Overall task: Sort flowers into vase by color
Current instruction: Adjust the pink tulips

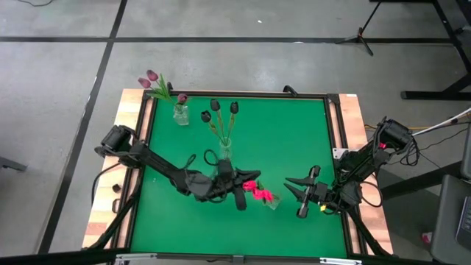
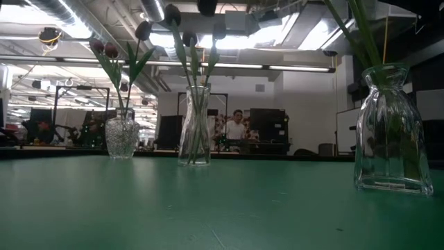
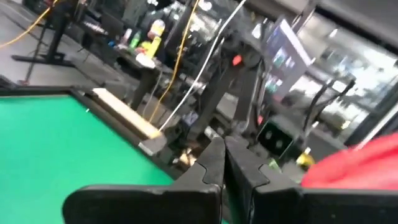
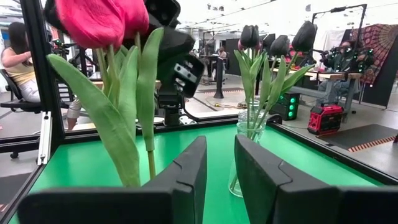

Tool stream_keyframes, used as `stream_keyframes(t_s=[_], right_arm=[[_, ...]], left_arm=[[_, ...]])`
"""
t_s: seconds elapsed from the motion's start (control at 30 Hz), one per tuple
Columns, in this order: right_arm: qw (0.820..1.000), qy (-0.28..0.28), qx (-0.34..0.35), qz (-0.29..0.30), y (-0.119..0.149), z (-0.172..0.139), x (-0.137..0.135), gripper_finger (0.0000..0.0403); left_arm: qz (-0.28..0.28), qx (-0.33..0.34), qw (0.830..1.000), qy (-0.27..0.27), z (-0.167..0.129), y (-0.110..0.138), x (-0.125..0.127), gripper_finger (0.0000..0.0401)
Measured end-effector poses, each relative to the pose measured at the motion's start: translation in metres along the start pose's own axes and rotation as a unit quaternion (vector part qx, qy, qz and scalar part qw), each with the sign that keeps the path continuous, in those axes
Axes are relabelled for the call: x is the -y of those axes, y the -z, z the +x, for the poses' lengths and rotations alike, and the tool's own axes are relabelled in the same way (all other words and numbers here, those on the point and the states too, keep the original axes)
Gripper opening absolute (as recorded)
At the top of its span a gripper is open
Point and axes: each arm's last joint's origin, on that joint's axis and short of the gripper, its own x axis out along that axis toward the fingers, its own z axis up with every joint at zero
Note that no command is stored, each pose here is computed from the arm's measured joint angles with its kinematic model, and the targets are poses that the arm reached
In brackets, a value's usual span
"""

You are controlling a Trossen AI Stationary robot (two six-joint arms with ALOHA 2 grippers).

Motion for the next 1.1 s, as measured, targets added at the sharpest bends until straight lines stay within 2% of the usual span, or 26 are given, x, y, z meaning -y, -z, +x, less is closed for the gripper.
stream_keyframes(t_s=[0.2, 0.5, 0.77, 0.97, 1.1], right_arm=[[1.000, -0.001, 0.000, 0.000, 0.000, 0.000, 0.000, 0.0083], [1.000, -0.001, 0.000, 0.006, 0.000, 0.000, 0.000, 0.0083], [1.000, 0.001, 0.000, 0.004, -0.001, 0.000, 0.000, 0.0083], [1.000, 0.005, 0.009, -0.003, -0.016, 0.002, -0.003, 0.0083], [0.999, 0.010, 0.017, -0.039, -0.032, 0.006, -0.011, 0.0083]], left_arm=[[0.018, -0.004, 0.999, -0.032, 0.017, 0.000, 0.013, 0.0000], [0.007, -0.003, 0.999, -0.036, 0.044, 0.010, 0.005, 0.0000], [-0.005, -0.033, 0.999, -0.032, 0.053, 0.017, -0.005, 0.0000], [-0.010, -0.053, 0.998, -0.023, 0.058, 0.016, -0.011, 0.0000], [-0.010, -0.054, 0.998, -0.026, 0.062, 0.015, -0.015, 0.0000]])
